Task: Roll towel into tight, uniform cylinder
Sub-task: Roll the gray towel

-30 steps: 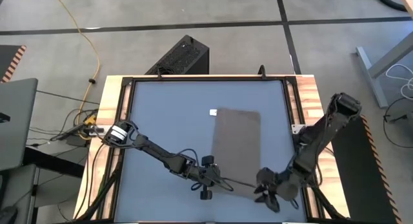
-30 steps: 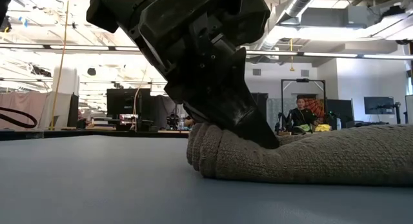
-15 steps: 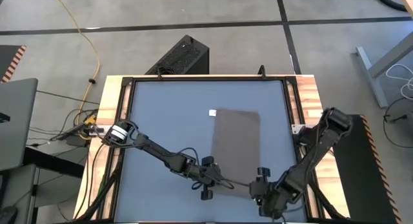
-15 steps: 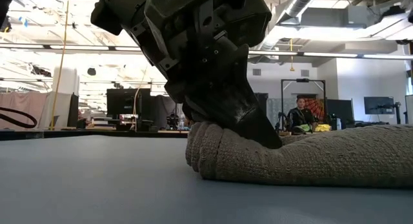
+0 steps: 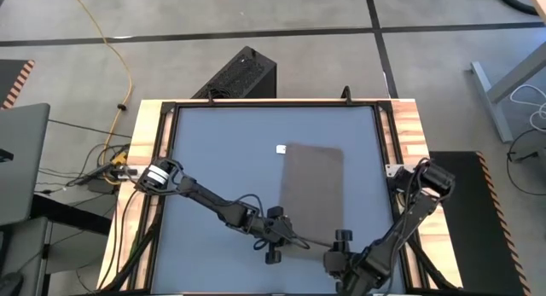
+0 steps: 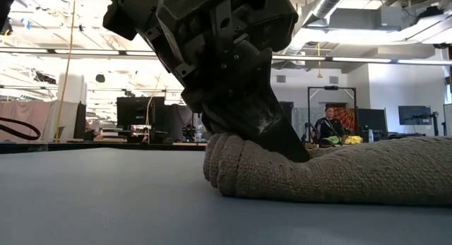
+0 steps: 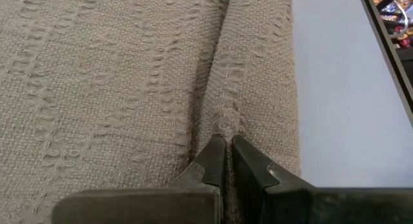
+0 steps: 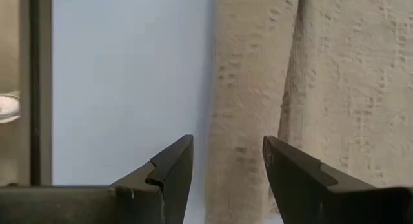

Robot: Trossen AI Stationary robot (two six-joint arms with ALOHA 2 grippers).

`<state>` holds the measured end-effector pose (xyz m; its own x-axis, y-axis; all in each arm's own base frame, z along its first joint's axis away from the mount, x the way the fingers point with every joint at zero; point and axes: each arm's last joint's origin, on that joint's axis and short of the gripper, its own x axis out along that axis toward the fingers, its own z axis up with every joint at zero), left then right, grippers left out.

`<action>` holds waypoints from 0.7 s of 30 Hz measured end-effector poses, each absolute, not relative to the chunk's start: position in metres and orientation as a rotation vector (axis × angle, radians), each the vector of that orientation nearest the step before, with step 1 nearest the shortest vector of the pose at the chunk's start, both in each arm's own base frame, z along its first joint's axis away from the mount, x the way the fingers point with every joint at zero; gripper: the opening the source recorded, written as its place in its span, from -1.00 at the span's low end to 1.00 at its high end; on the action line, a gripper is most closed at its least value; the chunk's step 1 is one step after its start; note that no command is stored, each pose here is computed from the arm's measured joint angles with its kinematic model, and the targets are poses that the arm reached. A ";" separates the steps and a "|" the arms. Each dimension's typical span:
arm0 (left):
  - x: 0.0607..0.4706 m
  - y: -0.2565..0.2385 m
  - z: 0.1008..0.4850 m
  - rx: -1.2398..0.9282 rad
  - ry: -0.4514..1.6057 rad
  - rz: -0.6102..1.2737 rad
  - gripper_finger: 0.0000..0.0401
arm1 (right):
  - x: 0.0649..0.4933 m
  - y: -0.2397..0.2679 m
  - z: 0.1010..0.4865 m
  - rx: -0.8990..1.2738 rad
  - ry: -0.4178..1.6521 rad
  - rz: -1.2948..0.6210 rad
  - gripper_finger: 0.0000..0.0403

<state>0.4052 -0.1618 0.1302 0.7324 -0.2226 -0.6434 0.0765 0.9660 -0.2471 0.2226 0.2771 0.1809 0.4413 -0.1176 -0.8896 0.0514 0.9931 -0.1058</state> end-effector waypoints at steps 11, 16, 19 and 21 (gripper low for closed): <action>0.405 -0.163 0.130 -0.196 0.743 -0.205 -0.98 | 0.226 0.284 0.152 -0.117 1.127 -0.137 0.05; 0.404 -0.165 0.130 -0.193 0.755 -0.279 -0.97 | 0.229 0.276 0.143 -0.179 1.167 -0.192 0.05; 0.403 -0.166 0.130 -0.201 0.767 -0.322 -0.97 | 0.233 0.273 0.141 -0.197 1.186 -0.189 0.05; 0.403 -0.166 0.130 -0.200 0.768 -0.324 -0.97 | 0.234 0.272 0.140 -0.209 1.193 -0.183 0.05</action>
